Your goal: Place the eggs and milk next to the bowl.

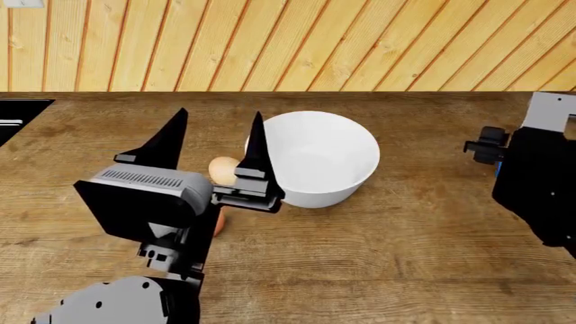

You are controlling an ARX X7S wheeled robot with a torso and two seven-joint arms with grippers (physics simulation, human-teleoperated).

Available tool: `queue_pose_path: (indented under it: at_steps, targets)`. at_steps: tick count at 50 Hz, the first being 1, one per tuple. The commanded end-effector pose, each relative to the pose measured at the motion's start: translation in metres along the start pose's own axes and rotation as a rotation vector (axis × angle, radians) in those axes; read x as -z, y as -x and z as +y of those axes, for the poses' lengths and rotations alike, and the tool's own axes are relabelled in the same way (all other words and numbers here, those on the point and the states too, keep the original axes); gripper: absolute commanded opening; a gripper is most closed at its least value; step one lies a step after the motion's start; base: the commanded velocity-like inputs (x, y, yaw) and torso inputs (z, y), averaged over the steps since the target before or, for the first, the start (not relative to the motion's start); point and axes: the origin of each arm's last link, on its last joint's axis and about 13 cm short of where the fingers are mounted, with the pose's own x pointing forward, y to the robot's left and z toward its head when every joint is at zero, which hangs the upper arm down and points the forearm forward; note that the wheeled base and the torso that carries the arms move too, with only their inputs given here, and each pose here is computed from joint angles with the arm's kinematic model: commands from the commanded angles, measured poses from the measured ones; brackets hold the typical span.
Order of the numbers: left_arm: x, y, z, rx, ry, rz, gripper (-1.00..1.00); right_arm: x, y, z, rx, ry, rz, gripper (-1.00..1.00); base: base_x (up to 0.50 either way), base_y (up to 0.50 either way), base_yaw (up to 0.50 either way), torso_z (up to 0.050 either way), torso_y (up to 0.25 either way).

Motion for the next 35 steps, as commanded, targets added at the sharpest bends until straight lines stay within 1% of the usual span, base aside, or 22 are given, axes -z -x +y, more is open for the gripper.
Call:
queue_pose_path:
  at_steps: [1,11,15,19,23,26,35]
  targets:
    - [0.0,0.0,0.0,0.003,-0.002,-0.001,1.0,0.001,-0.003,0.002,0.011,0.012,-0.005,-1.0,0.0,0.0,0.0,0.0,0.0]
    - [0.001,0.001,-0.001,0.006,-0.001,0.001,1.0,-0.005,0.006,-0.008,0.037,0.023,-0.039,-1.0,0.0,0.0,0.0,0.0,0.0]
    - [0.0,0.001,-0.001,0.008,0.0,0.002,1.0,-0.012,0.012,-0.007,0.022,0.021,-0.083,-1.0,0.0,0.0,0.0,0.0,0.0]
    - [0.001,0.001,-0.001,0.011,0.001,0.004,1.0,-0.027,0.019,-0.005,0.014,0.003,-0.162,-1.0,0.0,0.0,0.0,0.0,0.0]
    - [0.0,0.001,-0.001,0.009,0.001,0.003,1.0,-0.041,0.028,-0.004,-0.007,-0.023,-0.227,-1.0,0.0,0.0,0.0,0.0,0.0]
    - [0.0,0.001,0.0,0.005,0.0,0.001,1.0,-0.05,0.034,-0.001,-0.043,-0.023,-0.255,-1.0,0.0,0.0,0.0,0.0,0.003]
    - [-0.004,0.001,-0.001,0.003,0.002,-0.011,1.0,-0.055,0.042,0.01,-0.128,0.016,-0.26,-1.0,0.0,0.0,0.0,0.0,0.0]
